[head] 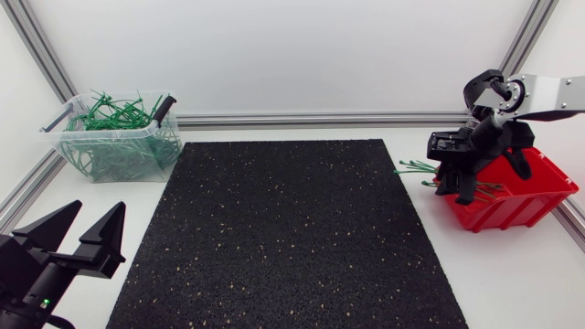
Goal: Take a green cable tie from the red box, thread the tail through the head to close it, then place it in the transparent bin on the left.
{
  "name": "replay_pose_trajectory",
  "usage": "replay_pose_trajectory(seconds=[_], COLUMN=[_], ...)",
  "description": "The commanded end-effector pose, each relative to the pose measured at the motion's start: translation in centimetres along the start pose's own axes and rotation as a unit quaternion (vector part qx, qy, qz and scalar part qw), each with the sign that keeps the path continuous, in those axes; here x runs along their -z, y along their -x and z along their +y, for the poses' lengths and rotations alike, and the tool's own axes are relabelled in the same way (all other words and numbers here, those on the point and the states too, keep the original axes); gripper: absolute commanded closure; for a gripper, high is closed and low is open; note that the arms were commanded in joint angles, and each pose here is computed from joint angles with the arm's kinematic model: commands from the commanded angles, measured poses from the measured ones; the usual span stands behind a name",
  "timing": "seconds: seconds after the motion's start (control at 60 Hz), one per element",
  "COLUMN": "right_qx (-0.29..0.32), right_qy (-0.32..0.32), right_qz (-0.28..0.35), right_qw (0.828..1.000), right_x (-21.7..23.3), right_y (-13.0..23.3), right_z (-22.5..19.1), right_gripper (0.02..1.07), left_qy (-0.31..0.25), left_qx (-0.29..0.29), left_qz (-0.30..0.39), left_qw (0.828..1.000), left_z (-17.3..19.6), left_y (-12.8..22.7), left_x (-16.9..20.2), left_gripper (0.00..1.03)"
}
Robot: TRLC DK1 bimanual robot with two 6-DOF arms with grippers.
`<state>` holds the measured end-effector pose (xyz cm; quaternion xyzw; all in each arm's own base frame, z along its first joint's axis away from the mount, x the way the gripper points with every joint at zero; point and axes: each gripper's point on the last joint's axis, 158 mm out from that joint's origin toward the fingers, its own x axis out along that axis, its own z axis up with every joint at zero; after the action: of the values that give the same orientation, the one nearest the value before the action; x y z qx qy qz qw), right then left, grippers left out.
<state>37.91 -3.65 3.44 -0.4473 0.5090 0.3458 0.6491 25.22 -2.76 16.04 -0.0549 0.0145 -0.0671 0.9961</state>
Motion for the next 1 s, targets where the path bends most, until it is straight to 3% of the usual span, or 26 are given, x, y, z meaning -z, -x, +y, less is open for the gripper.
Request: replay_pose_trajectory(seconds=[0.0,0.1,0.267,0.55,0.983], right_qx=[-0.016,-0.007,0.006,0.019,0.063], right_qy=[0.021,0.024,0.032,0.037,0.042], right_qz=[0.005,0.007,0.005,0.000,-0.028], right_qw=[1.000,1.000,0.999,0.999,0.997], right_x=[0.0,0.1,0.1,-0.1,-0.6], right_y=[-1.3,-1.6,-1.4,-0.5,4.2], right_z=[0.9,0.6,0.0,-0.3,-0.6], right_gripper=[0.63,0.63,0.82,0.97,1.01], left_qy=[0.010,0.010,0.010,0.010,0.009], left_qx=[-0.003,-0.003,-0.002,-0.001,0.002], left_qz=[0.029,0.030,0.030,0.030,0.030], left_qw=[1.000,1.000,1.000,1.000,0.999], left_z=[0.2,0.2,0.2,0.2,0.0], left_y=[-0.2,-0.2,-0.2,-0.2,-0.2], left_x=[2.5,2.5,2.5,2.5,2.6], left_gripper=[0.04,0.04,0.04,0.04,0.04])
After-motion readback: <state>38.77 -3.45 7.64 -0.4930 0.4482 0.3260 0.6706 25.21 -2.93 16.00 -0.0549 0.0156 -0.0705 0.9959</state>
